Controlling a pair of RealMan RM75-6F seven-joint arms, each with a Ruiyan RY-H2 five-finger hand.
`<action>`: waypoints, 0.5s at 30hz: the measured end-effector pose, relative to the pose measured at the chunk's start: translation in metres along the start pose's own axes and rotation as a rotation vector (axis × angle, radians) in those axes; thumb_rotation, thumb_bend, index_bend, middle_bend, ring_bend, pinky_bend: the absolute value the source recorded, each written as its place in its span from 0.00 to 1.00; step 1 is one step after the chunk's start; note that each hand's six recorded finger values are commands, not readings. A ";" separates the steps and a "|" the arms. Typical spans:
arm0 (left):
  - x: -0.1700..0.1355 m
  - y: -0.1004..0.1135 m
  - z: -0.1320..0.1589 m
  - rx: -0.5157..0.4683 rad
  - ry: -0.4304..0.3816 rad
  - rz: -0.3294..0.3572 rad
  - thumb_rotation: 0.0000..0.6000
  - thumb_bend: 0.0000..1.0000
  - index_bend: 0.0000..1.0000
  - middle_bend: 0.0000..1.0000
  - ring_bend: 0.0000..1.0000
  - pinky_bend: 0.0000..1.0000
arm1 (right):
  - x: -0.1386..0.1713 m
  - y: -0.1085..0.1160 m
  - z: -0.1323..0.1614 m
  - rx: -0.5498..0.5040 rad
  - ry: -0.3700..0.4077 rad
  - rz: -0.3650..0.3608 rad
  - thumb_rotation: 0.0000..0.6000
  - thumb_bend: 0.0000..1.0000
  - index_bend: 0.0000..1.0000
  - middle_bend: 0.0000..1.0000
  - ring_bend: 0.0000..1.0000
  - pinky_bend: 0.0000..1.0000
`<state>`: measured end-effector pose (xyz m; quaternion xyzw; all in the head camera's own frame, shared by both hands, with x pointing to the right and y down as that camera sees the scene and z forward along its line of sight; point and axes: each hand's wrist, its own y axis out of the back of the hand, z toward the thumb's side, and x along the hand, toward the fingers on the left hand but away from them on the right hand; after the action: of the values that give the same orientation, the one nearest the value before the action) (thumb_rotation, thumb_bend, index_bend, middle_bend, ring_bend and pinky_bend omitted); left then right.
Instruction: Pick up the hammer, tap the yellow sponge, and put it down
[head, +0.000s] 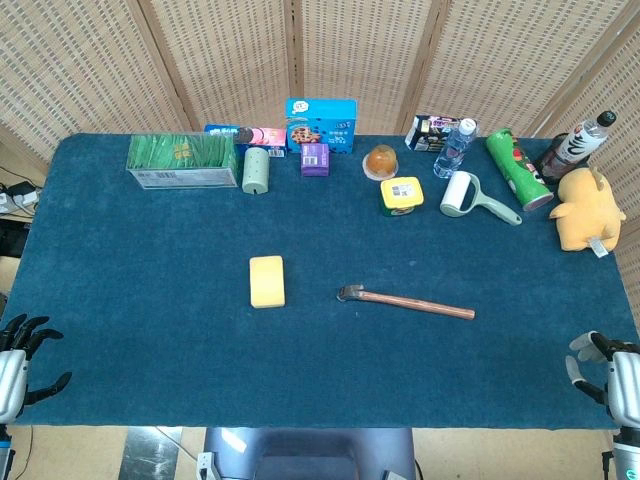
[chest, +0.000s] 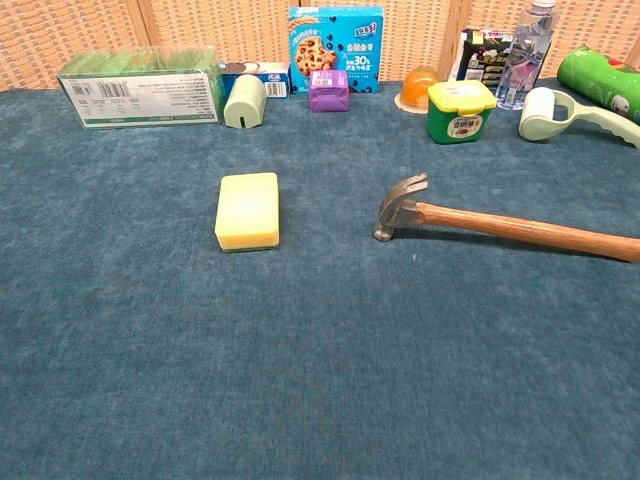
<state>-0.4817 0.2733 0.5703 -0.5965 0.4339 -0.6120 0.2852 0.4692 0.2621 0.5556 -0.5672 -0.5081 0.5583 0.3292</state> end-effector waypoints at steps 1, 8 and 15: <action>0.000 0.000 0.000 0.000 0.001 0.000 1.00 0.22 0.33 0.18 0.07 0.13 | 0.000 0.000 0.000 0.000 0.000 0.001 1.00 0.39 0.50 0.59 0.58 0.48; -0.001 0.001 -0.002 -0.002 0.005 0.006 1.00 0.22 0.33 0.18 0.07 0.13 | -0.001 -0.001 0.001 0.005 0.003 0.006 1.00 0.39 0.50 0.59 0.58 0.48; -0.002 0.004 -0.005 -0.008 0.008 0.017 1.00 0.22 0.33 0.18 0.07 0.13 | -0.001 0.000 0.002 -0.001 0.004 0.003 1.00 0.39 0.50 0.59 0.58 0.48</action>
<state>-0.4866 0.2743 0.5662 -0.5914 0.4425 -0.6102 0.2865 0.4669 0.2606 0.5558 -0.5694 -0.5067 0.5574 0.3291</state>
